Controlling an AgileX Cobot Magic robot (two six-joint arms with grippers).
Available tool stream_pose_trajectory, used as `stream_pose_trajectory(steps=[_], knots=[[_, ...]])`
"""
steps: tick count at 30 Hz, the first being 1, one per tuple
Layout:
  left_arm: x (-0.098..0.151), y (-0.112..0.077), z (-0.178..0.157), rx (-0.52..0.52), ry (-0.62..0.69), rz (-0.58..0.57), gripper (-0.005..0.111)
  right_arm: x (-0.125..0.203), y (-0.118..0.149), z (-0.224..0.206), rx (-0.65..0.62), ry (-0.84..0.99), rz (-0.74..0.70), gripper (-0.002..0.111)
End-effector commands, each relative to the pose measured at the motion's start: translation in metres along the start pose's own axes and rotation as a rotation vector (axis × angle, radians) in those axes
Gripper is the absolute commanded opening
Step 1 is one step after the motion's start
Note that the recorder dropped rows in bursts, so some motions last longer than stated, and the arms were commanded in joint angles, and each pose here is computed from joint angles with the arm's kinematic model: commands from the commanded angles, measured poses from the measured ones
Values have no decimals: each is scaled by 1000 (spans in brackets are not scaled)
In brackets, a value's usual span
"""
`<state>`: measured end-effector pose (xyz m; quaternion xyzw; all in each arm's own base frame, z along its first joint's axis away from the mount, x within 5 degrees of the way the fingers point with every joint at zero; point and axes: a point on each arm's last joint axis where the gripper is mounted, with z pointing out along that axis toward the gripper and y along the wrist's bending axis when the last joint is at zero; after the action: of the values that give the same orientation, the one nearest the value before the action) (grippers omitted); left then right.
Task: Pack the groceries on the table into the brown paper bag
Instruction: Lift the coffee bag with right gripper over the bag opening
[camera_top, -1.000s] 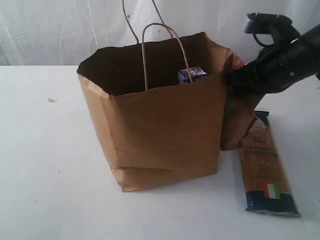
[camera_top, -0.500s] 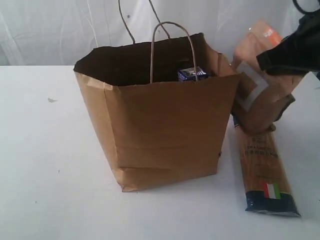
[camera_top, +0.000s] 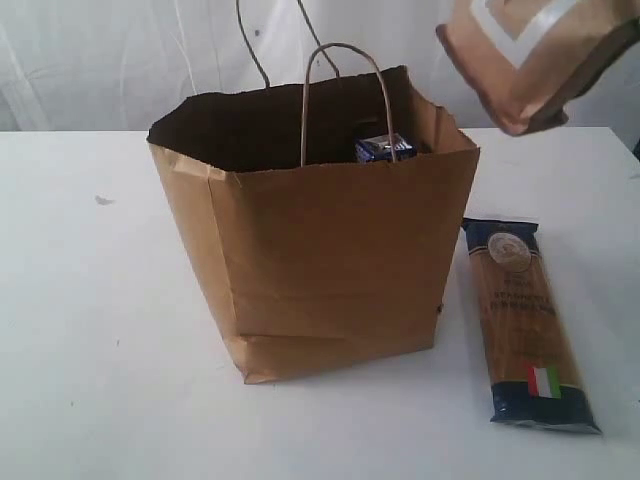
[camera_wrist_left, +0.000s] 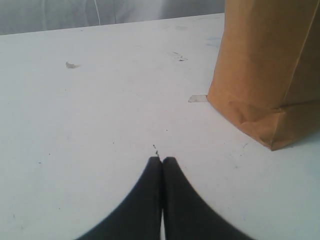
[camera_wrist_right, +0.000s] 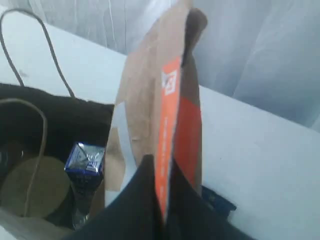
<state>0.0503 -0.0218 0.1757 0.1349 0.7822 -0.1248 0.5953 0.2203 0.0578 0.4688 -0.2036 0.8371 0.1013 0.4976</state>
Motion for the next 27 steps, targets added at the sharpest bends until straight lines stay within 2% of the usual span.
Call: stream_pose_trajectory(steps=[1,6,15,27], knots=[[0,0,0,1,-4,-11,0,-19,9,-18,-21,-99,-13,0],[0,0,0,1,-4,-11,0,-31,16,-18,-48,-128,-39,0],[0,0,0,1,-4,-11,0,-45,30,8,-119,-128,-72,0],[0,0,0,1,-4,-11,0,-49,56,44,-207,-103,-114,0]])
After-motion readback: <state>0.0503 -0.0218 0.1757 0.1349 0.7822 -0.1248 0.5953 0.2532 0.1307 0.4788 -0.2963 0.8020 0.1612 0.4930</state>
